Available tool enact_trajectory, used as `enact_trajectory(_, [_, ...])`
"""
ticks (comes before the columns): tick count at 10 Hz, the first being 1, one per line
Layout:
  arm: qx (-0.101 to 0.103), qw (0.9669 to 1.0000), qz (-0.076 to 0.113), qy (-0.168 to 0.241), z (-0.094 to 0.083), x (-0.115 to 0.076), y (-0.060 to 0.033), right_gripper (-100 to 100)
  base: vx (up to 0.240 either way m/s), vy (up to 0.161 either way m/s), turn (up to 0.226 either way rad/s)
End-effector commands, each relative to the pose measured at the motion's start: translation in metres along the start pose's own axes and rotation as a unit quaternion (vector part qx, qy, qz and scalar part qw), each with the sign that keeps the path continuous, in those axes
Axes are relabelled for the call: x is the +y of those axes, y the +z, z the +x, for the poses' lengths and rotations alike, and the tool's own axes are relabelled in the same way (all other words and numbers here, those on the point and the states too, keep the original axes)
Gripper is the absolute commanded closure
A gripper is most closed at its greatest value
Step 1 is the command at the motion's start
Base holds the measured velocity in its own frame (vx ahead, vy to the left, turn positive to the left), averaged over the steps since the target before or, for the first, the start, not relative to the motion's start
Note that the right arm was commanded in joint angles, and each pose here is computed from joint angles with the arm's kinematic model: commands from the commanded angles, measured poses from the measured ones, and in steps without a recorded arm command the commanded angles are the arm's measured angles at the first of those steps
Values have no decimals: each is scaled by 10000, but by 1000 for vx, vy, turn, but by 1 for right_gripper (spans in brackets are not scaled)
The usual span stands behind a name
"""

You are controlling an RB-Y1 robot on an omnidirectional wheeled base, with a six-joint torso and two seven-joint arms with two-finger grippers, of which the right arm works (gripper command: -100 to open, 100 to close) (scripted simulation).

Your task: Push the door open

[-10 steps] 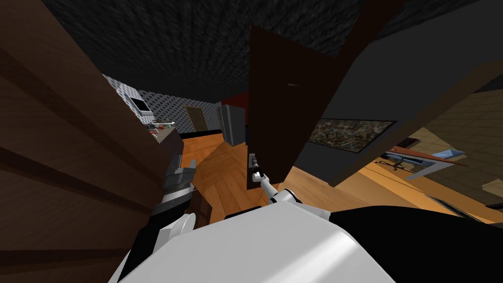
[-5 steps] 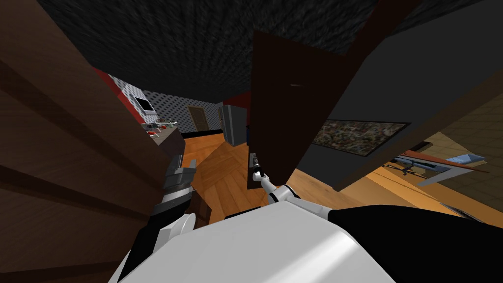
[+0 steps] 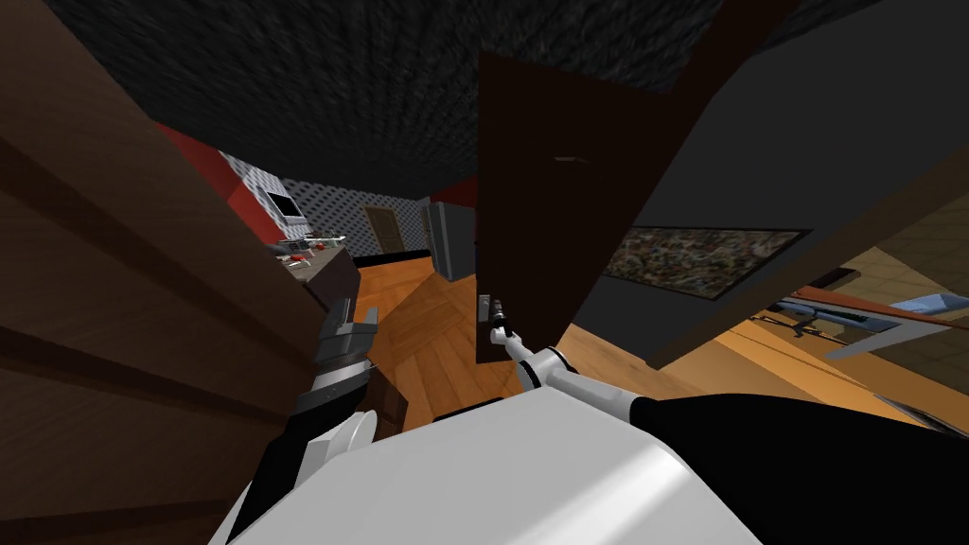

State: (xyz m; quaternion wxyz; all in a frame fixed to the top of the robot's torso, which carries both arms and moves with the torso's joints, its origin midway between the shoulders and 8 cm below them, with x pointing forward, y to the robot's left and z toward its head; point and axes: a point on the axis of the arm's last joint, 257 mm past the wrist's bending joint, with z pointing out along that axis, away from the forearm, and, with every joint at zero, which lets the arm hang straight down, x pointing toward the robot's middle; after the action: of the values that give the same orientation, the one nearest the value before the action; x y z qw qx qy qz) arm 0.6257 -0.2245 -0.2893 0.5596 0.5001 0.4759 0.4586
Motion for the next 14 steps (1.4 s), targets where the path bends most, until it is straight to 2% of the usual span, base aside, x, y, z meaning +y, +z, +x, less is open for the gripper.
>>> enact_trajectory(1, [-49, 10000, 2, -10, -51, 12, -2, -100, -89, -25, 19])
enact_trajectory(2, [-49, 10000, 2, -10, -51, 12, -2, -100, -35, -10, -14])
enact_trajectory(3, [-191, 9998, -2, -39, -177, 22, 31, -100, -90, -15, 139])
enact_trajectory(7, [-484, 9988, 21, -26, -362, 30, 73, -100, -145, -42, 125])
enact_trajectory(10, [-641, 9979, 68, 44, -390, 15, 74, -100, -141, -19, 132])
enact_trajectory(14, [-781, 9965, 191, 237, -256, -42, 30, -100, -135, 25, 128])
